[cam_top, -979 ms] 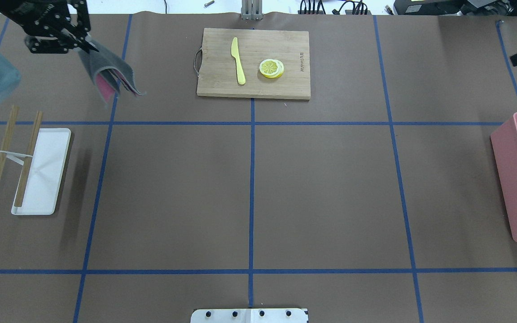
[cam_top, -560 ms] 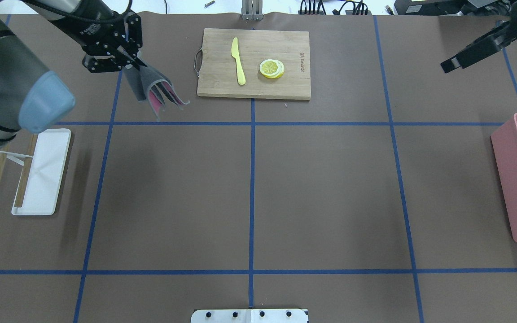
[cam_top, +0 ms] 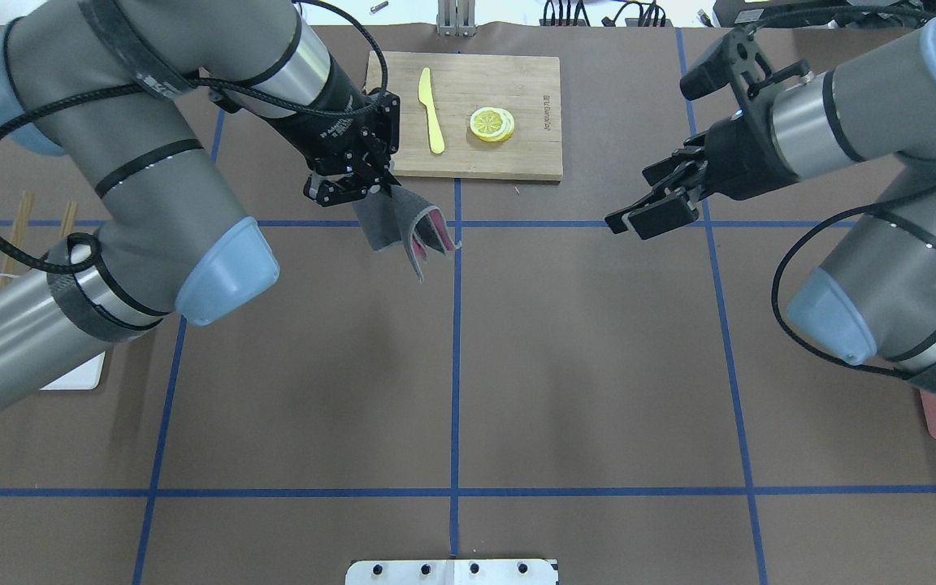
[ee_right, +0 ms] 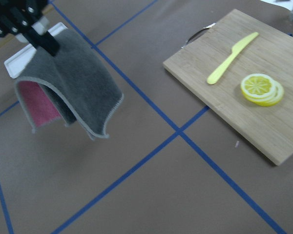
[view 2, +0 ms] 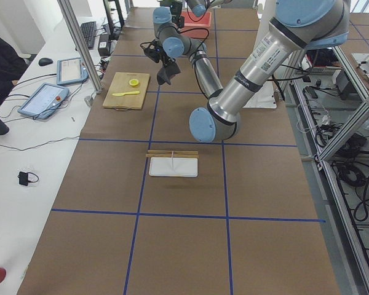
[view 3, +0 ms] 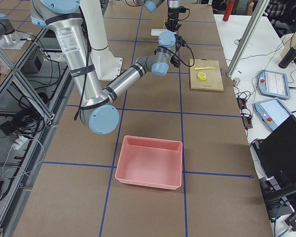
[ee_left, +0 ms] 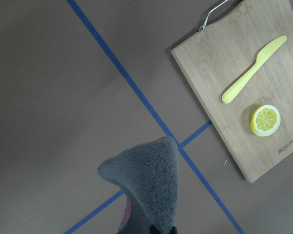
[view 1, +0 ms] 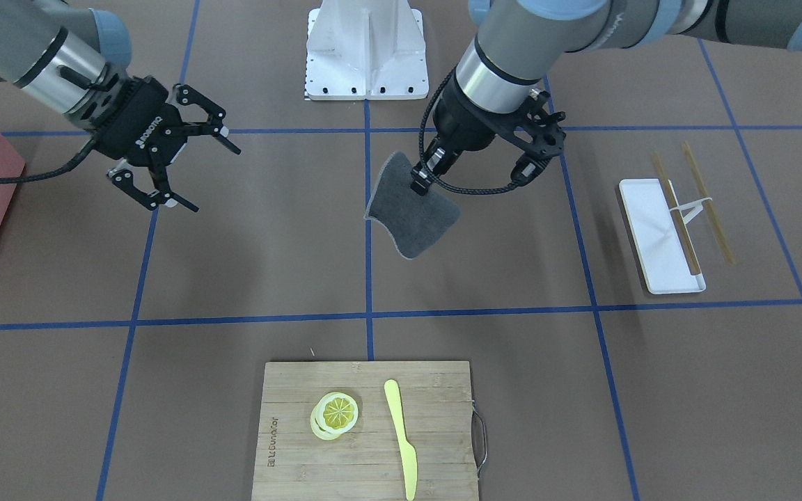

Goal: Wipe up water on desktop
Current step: 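Carry the cloth toward the right gripper while the right gripper reaches and grasps it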

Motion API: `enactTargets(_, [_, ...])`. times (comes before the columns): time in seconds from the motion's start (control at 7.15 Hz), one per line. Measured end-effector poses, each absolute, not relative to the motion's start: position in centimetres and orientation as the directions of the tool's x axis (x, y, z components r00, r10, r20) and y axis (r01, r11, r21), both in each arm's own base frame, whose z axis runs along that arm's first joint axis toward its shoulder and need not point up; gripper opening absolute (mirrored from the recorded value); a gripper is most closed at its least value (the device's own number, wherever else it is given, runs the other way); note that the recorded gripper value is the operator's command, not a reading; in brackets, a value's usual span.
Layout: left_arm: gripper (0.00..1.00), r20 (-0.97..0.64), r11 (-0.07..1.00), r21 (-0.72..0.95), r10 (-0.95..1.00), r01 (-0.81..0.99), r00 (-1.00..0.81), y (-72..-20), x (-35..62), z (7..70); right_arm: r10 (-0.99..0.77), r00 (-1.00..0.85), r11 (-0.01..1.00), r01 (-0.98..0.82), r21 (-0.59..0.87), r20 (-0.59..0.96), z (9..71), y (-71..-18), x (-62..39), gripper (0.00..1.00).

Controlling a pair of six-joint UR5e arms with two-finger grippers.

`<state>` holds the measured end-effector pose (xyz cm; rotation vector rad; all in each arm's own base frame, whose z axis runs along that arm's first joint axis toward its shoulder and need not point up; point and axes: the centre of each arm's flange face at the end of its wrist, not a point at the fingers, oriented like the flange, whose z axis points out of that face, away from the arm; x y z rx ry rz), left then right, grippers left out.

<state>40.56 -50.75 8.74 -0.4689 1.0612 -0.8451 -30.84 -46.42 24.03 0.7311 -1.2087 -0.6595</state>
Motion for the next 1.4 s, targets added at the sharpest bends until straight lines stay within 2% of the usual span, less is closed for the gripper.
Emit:
enactTargets(0.56, [0.0,-0.544,0.596,-0.732,-0.803,0.331,0.241,-50.2,46.3,2.7,-0.813,0.175,0.565,0.007,0.825,0.555,23.0,-42.1,-36.4,1.0])
enactTargets(0.7, [0.0,-0.541,0.593,-0.74,-0.805,0.317,0.243,-49.8,47.6,1.7,-0.816,0.172,0.56,0.002,0.828,0.552,23.1,-41.7,-36.8,0.96])
enactTargets(0.98, [0.0,-0.533,0.588,-0.749,-0.809,0.307,0.25,-49.8,49.6,0.7,-0.812,0.172,0.565,-0.005,0.825,0.558,23.2,-41.4,-37.1,0.64])
enactTargets(1.26, [0.0,-0.529,0.589,-0.75,-0.807,0.302,0.26,-49.4,50.5,0.8,-0.797,0.169,0.587,-0.011,0.81,0.58,23.1,-41.4,-37.1,0.43])
enactTargets(1.4, [0.0,-0.529,0.589,-0.749,-0.807,0.301,0.262,-49.3,50.6,0.9,-0.794,0.169,0.591,-0.012,0.806,0.585,23.1,-41.3,-37.2,0.25])
